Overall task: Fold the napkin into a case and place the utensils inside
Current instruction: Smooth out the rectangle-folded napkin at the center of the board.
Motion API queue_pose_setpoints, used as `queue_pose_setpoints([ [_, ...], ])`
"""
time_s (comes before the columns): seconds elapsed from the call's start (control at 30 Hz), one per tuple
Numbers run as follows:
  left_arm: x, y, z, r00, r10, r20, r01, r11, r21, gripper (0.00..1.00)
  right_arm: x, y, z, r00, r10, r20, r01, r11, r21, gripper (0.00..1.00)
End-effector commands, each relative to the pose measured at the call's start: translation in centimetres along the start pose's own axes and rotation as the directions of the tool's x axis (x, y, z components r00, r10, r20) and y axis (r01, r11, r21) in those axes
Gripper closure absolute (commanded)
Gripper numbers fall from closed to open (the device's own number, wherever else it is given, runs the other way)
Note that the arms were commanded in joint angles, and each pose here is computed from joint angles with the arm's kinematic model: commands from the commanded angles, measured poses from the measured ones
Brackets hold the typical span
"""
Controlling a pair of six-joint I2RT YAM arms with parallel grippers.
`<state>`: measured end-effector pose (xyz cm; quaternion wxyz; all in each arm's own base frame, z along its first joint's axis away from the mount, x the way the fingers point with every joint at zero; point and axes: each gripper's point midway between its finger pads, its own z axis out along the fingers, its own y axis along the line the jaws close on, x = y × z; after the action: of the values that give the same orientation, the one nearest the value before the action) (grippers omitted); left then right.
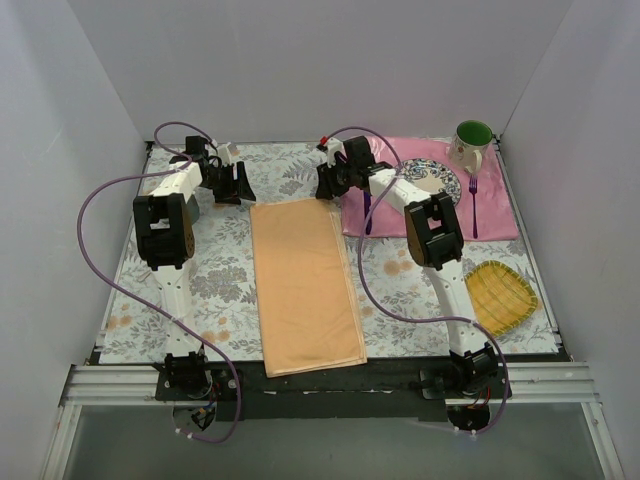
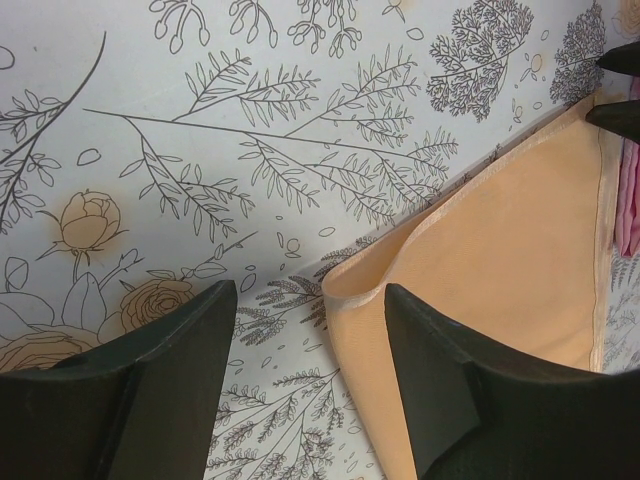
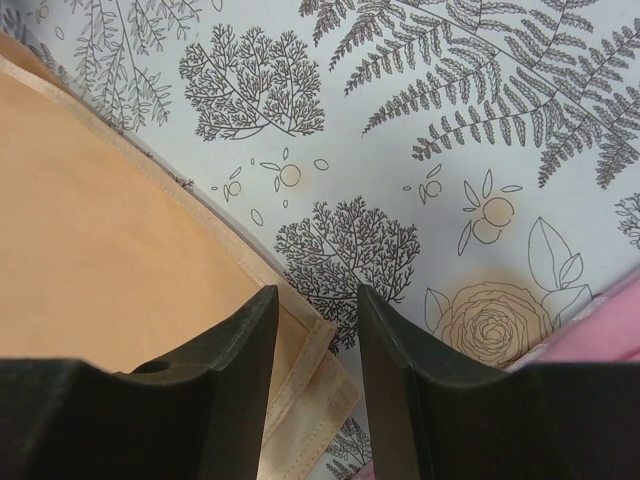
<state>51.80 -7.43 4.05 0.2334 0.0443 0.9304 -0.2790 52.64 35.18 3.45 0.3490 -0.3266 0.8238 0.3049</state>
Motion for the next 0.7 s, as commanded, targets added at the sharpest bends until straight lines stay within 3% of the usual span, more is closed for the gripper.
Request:
queue_pose_setpoints([
  [0.0, -0.9, -0.7, -0.9, 0.999, 0.031, 0.030, -0.030, 1.000, -0.003, 0.39, 1.2, -0.3, -0.5, 0.996, -0.058, -0.068, 0.064, 0.995, 0.077, 0.54],
  [0.43, -1.1, -0.6, -0.7, 0.999, 0.020, 0.033, -0.020, 1.000, -0.001, 0.39, 2.5, 0.3, -1.4, 0.995, -0.018, -0.098, 0.027, 0.996, 0.082, 0.57],
  [0.53, -1.3, -0.6, -0.7, 0.999, 0.022, 0.038, -0.022, 1.000, -0.005, 0.39, 3.0, 0.0, -1.0, 0.994, -0.018, -0.109, 0.028, 0.996, 0.089, 0.64],
  [0.67, -1.4, -0.4, -0.7, 0.999, 0.017, 0.040, -0.017, 1.000, -0.009, 0.39, 3.2, 0.0, -0.9, 0.992, -0.038, -0.117, 0.050, 0.994, 0.095, 0.82],
])
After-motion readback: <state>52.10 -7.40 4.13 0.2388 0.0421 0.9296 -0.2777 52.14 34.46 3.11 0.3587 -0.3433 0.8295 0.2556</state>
